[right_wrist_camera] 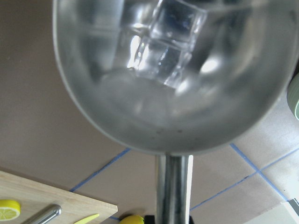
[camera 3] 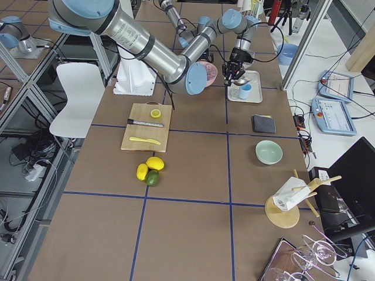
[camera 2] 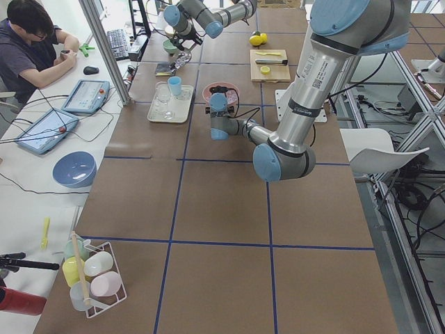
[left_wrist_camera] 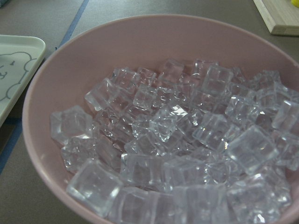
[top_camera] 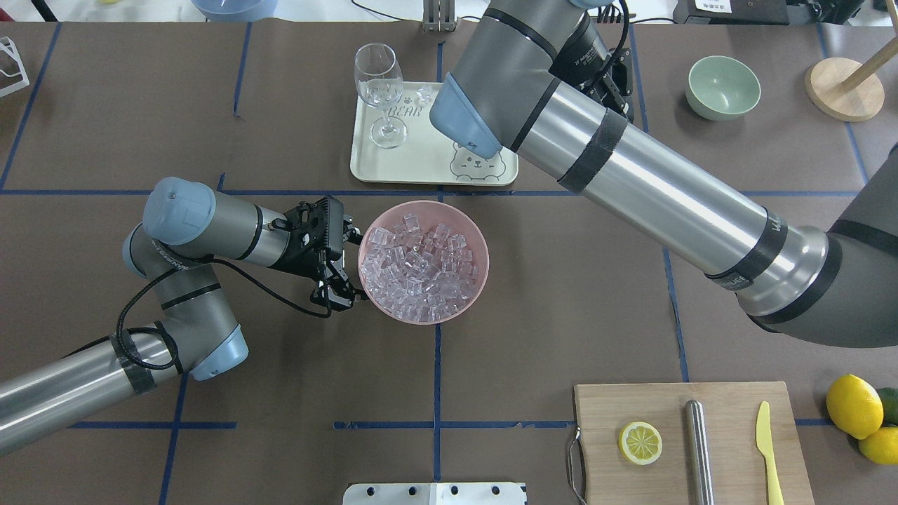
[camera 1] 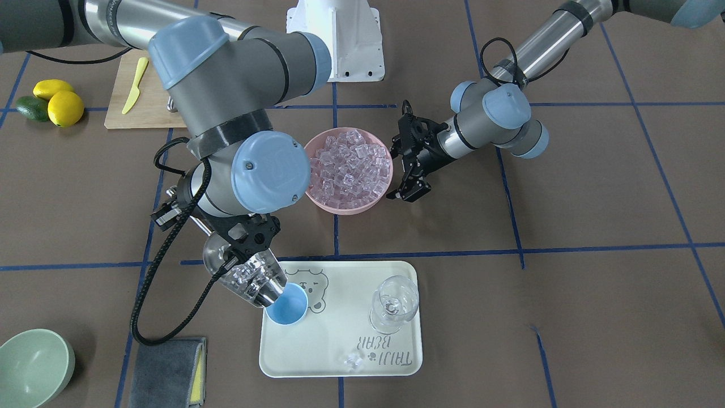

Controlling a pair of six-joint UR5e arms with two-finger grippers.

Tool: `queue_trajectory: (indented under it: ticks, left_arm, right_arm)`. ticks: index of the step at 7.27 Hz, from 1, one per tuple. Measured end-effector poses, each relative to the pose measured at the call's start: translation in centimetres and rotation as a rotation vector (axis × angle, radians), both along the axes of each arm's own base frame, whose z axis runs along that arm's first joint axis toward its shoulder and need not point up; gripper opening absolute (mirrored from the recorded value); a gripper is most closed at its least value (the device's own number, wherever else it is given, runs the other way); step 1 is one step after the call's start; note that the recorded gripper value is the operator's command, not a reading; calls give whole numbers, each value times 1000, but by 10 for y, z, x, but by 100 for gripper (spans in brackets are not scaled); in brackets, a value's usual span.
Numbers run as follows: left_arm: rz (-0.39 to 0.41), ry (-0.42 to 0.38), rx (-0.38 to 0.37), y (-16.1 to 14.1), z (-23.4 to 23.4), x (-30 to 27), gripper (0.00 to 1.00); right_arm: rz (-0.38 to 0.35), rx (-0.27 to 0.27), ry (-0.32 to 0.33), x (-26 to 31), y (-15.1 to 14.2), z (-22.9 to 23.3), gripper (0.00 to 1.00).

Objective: Put ice in cup with scoop

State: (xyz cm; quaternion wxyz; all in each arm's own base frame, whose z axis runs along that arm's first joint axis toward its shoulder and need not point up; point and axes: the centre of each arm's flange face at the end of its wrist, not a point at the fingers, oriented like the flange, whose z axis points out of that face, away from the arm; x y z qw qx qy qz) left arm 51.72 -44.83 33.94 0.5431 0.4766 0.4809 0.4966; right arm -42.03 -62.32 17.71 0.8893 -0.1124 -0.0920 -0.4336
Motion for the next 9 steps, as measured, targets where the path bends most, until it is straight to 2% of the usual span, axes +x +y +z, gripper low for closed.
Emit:
queue_trajectory:
  ticks: [3,6,9]
  left_arm:
    - [-1,1,-4,0,0,0,100]
    - [-1,0,-4,0,0,0,100]
    - [0,0,-4,0,0,0,100]
  right_arm:
    - [-78,-26,53,7,3,-4,0]
    - [-145,-41,79,12,4,-4,0]
    - [-167,-53,87,18,2,-6,0]
